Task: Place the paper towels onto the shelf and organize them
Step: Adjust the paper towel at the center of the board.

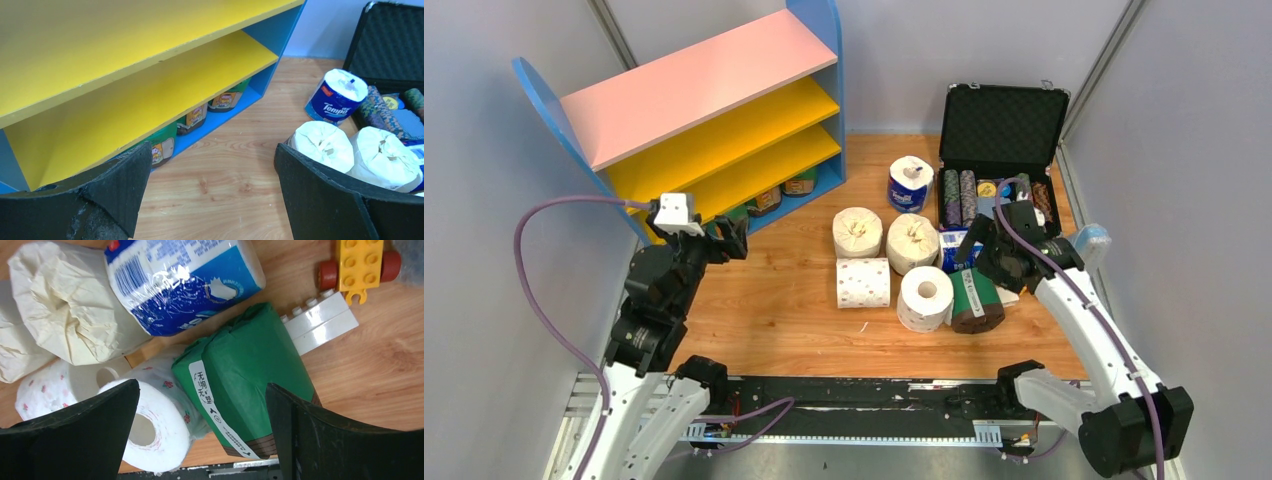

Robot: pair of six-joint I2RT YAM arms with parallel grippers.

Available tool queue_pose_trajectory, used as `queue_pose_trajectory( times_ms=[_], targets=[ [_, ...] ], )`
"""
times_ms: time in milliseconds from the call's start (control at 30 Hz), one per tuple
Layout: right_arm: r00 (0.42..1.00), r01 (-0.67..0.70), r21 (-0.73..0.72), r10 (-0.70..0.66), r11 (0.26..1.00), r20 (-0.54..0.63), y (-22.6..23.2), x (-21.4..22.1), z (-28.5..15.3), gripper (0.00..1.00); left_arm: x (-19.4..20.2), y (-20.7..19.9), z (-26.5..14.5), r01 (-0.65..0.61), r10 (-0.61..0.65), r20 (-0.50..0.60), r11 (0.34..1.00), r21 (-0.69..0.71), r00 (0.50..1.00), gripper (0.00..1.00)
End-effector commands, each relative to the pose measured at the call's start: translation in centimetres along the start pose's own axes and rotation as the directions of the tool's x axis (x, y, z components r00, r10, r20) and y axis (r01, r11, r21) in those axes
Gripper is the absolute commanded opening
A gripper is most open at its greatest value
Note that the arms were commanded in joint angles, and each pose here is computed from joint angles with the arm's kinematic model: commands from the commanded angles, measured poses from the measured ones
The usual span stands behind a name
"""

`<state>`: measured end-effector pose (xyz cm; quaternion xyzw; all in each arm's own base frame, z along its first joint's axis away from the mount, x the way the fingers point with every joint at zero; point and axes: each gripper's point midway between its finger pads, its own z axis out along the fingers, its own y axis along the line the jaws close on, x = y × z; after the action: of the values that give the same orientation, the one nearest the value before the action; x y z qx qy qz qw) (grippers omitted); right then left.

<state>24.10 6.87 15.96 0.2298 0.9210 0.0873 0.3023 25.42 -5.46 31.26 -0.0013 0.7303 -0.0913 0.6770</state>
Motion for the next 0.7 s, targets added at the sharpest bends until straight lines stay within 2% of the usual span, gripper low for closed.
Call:
queue_pose_trajectory(
  times_ms=[0, 267, 533, 667],
  targets=[
    [0.997, 0.012, -0.012, -0.012, 1.000, -0.070, 0.3, 0.8, -0.2, 1.00, -1.8, 0.3, -1.0, 0.016, -0.015, 0.099, 1.000, -0.014, 0.995, 1.00],
    [0.994, 0.033, 0.038, -0.029, 0.999, -0.106, -0.2, 0.8, 0.2, 1.00, -1.7, -0.5, -1.1, 0.015, -0.017, 0.090, 1.000, 0.027, 0.996, 1.00],
    [0.999, 0.045, 0.115, -0.041, 0.992, -0.035, 0.7, -3.2, 1.1, 1.00, -1.8, -0.5, -1.3, 0.015, -0.018, 0.095, 1.000, 0.025, 0.995, 1.00],
    [0.993, 0.081, 0.150, -0.067, 0.985, -0.093, 1.2, -3.3, 2.9, 1.00, -1.9, -0.4, -1.5, 0.014, -0.017, 0.102, 1.000, 0.024, 0.995, 1.00]
  ],
)
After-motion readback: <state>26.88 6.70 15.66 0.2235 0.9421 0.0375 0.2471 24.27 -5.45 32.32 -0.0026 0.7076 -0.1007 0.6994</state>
